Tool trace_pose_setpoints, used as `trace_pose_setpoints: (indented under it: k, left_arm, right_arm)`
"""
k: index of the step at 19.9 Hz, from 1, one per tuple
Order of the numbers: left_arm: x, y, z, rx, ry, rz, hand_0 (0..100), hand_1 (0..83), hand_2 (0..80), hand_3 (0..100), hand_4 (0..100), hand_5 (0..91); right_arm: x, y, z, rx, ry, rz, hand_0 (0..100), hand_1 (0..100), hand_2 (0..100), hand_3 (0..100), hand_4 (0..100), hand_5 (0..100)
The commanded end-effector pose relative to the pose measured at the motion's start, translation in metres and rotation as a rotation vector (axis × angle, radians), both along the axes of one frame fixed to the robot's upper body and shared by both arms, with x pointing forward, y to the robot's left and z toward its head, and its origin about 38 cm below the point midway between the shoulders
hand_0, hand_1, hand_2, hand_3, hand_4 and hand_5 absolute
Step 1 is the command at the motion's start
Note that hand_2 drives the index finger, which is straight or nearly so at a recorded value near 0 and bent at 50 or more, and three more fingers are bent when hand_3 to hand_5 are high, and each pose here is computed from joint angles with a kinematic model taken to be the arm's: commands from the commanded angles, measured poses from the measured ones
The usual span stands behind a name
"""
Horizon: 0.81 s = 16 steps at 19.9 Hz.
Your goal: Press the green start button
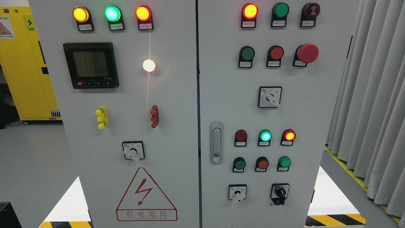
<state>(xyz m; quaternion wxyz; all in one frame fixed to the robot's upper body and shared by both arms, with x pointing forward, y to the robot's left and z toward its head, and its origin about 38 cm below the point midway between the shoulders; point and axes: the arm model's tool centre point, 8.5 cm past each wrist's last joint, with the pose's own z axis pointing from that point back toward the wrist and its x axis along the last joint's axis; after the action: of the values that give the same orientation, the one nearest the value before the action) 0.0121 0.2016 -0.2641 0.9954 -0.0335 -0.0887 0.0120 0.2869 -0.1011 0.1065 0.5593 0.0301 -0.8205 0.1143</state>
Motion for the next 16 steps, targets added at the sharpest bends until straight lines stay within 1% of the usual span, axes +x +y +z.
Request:
trace_pose_setpoints:
  k: [1,9,11,12,13,14,15,16]
  left_arm:
    - [0.0,0.0,0.0,0.0,0.001,0.0,12,55.6,0.0,0,0,0.0]
    - [0.0,0.0,0.0,0.0,0.001,0.0,12,55.6,0.0,0,0,0.0]
    - [0.001,0.0,0.0,-0.001,-0.001,0.0,12,55.6,0.0,0,0,0.0]
    - [0.001,0.0,0.0,-0.001,-0.001,0.0,12,55.6,0.0,0,0,0.0]
    - [0.0,0.0,0.0,0.0,0.001,0.0,12,55.6,0.0,0,0,0.0]
    - [0.0,0.0,0.0,0.0,0.001,0.0,12,55.6,0.0,0,0,0.0]
    - [0.0,0.0,0.0,0.0,0.001,0.0,12,55.6,0.0,0,0,0.0]
    - [-0.001,0.0,0.0,0.0,0.002,0.0,12,55.6,0.0,0,0,0.0]
  right_arm:
    - [0.0,-0.001,0.0,0.0,-0.001,-0.002,44,63,0,11,21,14]
    - [0.0,-0.001,0.001,-0.003,-0.003,-0.002,44,63,0,11,22,14]
    - [0.001,-0.001,0.002,-0.03,-0.018,-0.01,43,64,0,12,23,15]
    - [0.004,-0.007,0.003,-0.077,-0.035,-0.039,41,68,0,18,30,21]
    - [0.007,-0.014,0.005,-0.148,-0.063,-0.079,42,70,0,22,34,25]
    - [0.01,-0.019,0.007,-0.224,-0.094,-0.119,43,74,0,39,52,43]
    - [0.013,-0.023,0.012,-0.292,-0.135,-0.159,47,77,0,49,64,58]
    - [0.014,-0.027,0.018,-0.348,-0.173,-0.193,52,83,0,72,85,84]
